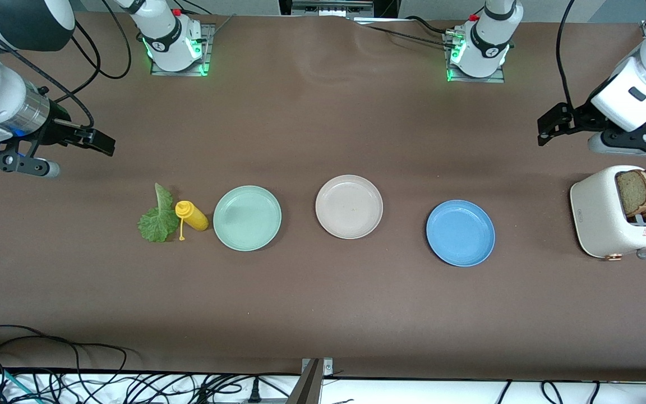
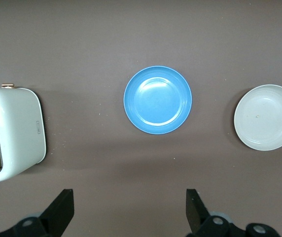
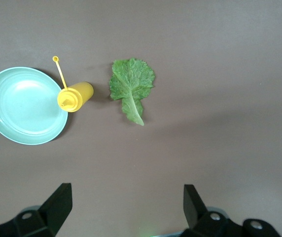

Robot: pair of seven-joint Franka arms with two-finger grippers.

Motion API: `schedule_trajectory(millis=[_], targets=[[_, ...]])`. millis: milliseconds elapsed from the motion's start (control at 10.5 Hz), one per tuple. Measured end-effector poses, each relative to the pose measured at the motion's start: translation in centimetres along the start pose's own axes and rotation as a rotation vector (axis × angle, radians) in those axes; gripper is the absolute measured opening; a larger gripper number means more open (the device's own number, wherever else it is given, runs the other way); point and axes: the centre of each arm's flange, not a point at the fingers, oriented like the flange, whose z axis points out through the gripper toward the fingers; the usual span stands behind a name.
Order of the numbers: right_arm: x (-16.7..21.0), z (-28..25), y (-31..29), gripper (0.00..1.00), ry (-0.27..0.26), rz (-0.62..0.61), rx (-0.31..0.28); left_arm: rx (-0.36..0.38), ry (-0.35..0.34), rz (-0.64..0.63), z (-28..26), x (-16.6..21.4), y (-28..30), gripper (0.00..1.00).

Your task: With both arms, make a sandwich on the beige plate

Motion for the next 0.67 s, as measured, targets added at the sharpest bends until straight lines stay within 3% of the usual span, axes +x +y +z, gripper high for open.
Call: schedule_trajectory(millis=[668], targets=[[0.3, 1.4, -0.1, 1.00, -0.023, -0.025, -0.006, -0.003, -0.025, 0.012, 1.4, 0.7, 0.4, 1.00]])
